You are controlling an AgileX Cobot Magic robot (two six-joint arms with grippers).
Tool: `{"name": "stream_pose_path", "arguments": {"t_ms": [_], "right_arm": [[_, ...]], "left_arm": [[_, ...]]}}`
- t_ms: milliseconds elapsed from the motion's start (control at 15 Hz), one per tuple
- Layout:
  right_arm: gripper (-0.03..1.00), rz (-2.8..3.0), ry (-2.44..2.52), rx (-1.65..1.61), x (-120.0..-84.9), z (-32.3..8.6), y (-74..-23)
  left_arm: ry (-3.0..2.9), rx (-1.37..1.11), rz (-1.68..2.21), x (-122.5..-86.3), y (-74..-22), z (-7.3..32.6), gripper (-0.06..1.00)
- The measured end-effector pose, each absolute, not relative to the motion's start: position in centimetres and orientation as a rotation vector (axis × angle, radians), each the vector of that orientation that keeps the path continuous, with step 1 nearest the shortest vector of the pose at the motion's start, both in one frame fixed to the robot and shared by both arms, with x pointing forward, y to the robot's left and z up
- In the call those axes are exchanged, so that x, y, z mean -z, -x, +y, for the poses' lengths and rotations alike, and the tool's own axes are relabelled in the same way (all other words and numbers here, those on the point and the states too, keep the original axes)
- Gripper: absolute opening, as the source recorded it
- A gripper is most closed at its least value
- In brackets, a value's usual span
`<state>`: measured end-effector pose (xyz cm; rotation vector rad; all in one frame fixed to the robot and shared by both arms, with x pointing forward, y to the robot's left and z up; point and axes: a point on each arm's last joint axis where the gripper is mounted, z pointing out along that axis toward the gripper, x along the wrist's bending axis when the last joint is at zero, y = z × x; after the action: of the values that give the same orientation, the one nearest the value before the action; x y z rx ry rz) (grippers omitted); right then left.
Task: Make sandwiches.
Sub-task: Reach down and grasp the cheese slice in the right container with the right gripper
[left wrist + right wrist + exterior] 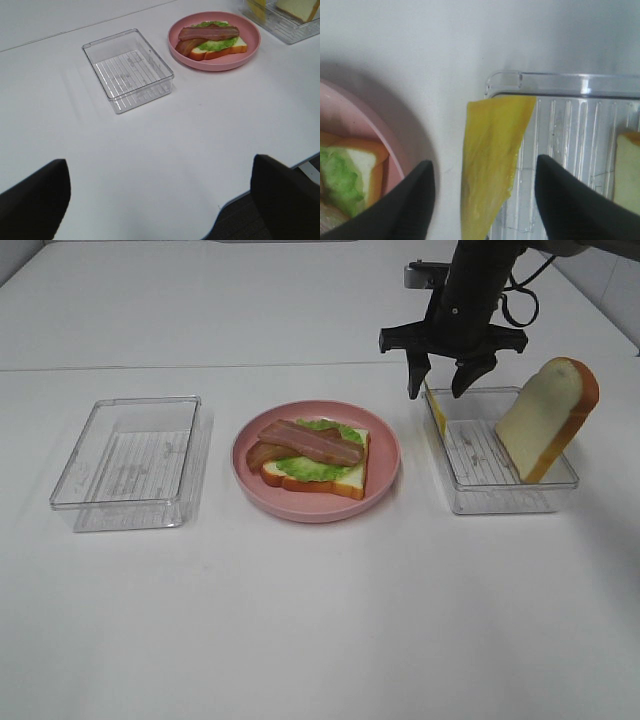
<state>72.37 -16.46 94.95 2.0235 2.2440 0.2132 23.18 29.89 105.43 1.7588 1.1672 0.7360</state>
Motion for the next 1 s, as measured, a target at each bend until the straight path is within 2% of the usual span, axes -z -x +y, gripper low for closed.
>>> {"name": "stream_pose_path", "arguments": {"t_ms": [133, 400, 467, 733, 1000], "right_arm": [[0.5, 2.236, -2.035, -0.212, -94.4, -16.4, -72.5], [0.46, 2.241, -2.048, -0.191, -93.5, -16.4, -72.6], [0.4, 2.24, -2.049, -0.191, -93.5, -16.4, -72.6], [0.01, 2.24, -2.049, -0.191, -93.5, -16.4, -72.6], [0.0, 2.238, -2.046, -0.191, -94.2, -16.5, -72.4]], "left_arm": [[-1.759, -0.736, 1.167, -105.4, -23.2, 29.9, 0.92], [-1.759, -0.736, 1.167, -105.4, -23.2, 29.9, 0.92], [-1.759, -0.736, 1.167, -105.4, -23.2, 29.9, 0.92], [-1.759, -0.736, 1.167, -105.4, -23.2, 29.9, 0.92], [-1.759, -0.736, 1.167, -105.4, -23.2, 29.9, 0.92]]}}
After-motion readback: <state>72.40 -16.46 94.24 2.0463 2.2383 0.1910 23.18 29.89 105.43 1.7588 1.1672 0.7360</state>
